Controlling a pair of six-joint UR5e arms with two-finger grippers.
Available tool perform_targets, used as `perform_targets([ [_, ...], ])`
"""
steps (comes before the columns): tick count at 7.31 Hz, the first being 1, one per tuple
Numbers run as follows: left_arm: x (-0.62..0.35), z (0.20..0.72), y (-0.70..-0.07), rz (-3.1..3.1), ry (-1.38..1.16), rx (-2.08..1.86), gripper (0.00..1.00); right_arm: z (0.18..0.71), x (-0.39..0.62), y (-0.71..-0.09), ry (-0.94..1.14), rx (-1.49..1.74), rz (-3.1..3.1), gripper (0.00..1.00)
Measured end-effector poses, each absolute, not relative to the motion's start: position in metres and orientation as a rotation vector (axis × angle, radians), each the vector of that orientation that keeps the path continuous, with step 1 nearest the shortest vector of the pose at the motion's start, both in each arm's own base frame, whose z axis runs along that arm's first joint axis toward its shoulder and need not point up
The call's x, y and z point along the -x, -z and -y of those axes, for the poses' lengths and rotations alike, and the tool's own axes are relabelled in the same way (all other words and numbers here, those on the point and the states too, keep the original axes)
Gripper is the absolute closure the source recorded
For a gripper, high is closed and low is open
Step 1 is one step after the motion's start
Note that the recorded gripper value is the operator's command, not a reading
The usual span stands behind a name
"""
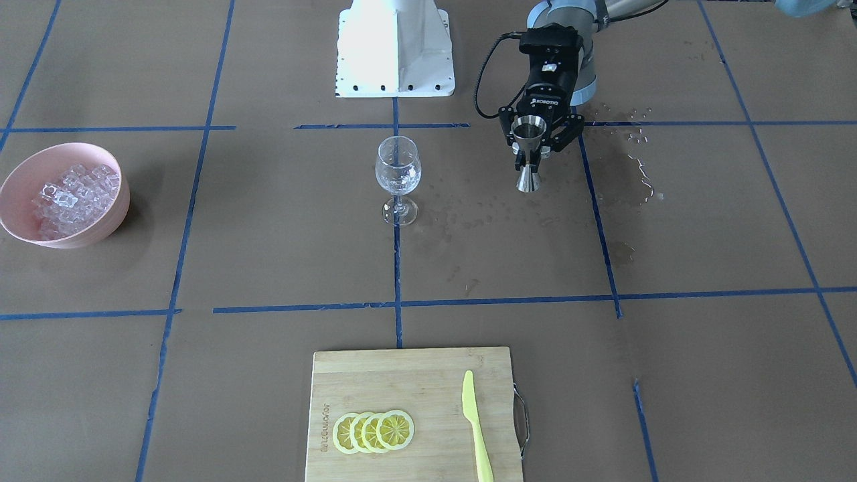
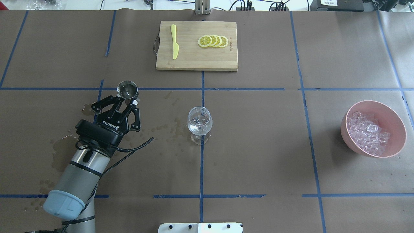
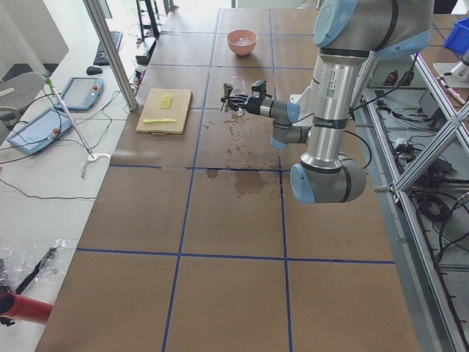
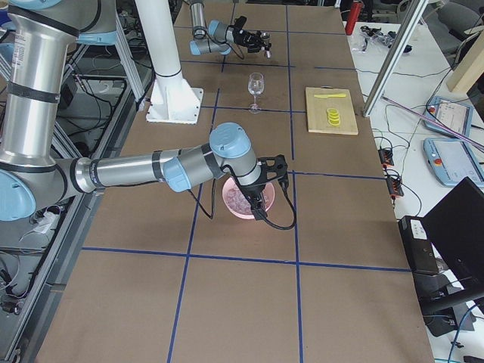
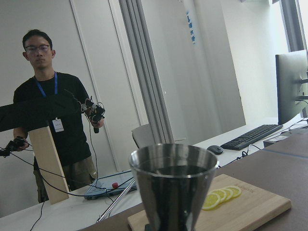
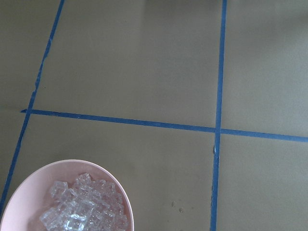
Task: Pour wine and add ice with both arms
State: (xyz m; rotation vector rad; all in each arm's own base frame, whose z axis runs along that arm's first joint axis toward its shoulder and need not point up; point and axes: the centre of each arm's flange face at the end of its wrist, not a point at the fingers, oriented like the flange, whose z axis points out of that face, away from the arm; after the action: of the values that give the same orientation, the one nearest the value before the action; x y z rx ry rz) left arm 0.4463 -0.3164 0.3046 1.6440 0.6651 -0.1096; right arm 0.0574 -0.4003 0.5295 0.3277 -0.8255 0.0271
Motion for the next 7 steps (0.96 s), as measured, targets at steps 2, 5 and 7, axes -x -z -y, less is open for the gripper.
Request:
perform_targets([
  [2, -0.468, 0.316, -0.278, -0.617, 0.051, -1.629, 1.0, 0.398, -0.057, -0.532, -0.029, -0.323, 0.826, 0.0],
  [5, -0.511, 0.301, -0.245, -0.53, -0.087, -1.58, 1.0, 0.396, -0.057, -0.534, -0.031, -0.318, 0.826, 0.0],
  [7, -0.532, 0.295, -0.22, -0.466, -0.171, -1.565, 1.0, 0.395, -0.057, -0.535, -0.031, -0.315, 0.827, 0.0],
])
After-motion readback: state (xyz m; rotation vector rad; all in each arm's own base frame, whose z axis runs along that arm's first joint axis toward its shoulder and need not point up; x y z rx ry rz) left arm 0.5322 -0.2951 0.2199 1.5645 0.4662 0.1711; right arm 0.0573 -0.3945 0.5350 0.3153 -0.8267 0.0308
